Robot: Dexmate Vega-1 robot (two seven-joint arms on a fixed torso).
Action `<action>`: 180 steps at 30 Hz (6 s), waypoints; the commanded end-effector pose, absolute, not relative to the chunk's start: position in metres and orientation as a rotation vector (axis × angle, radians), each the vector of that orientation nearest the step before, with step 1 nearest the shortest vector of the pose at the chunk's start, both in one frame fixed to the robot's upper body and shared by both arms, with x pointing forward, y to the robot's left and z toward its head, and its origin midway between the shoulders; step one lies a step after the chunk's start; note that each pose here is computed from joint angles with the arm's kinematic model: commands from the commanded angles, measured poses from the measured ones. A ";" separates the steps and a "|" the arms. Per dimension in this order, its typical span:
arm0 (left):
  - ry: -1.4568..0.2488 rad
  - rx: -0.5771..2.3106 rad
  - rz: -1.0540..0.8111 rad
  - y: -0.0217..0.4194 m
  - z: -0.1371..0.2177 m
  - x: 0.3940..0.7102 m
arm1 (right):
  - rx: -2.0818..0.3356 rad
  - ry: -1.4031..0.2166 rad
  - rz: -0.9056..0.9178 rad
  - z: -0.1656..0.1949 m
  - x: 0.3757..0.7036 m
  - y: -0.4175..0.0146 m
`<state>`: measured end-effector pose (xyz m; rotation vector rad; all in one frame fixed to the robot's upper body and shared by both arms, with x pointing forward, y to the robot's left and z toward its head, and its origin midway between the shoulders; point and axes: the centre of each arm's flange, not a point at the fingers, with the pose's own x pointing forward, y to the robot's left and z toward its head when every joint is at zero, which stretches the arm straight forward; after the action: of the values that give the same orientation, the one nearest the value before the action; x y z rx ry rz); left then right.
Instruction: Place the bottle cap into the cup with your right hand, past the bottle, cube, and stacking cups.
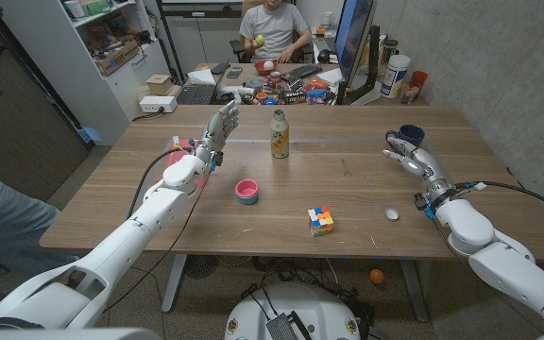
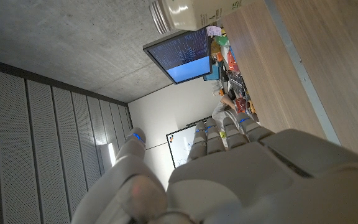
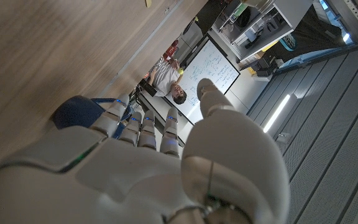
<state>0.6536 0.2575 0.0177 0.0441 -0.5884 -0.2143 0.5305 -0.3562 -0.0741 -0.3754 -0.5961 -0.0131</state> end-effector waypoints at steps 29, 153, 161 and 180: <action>-0.586 0.049 -0.241 0.253 0.036 0.679 | -0.527 -0.511 -0.006 -0.103 0.469 -0.339; -0.561 0.036 -0.219 0.237 0.026 0.689 | -1.182 -0.185 -0.230 -0.169 0.455 -0.324; -0.562 0.025 -0.210 0.239 0.025 0.689 | -1.169 -0.169 -0.241 -0.175 0.450 -0.330; -0.551 0.021 -0.224 0.233 0.022 0.694 | -1.166 -0.186 -0.276 -0.176 0.453 -0.323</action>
<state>0.6923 0.2335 0.0240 0.0251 -0.5553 -0.2205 0.4505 -0.3267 -0.1749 -1.1698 -0.1830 -0.2601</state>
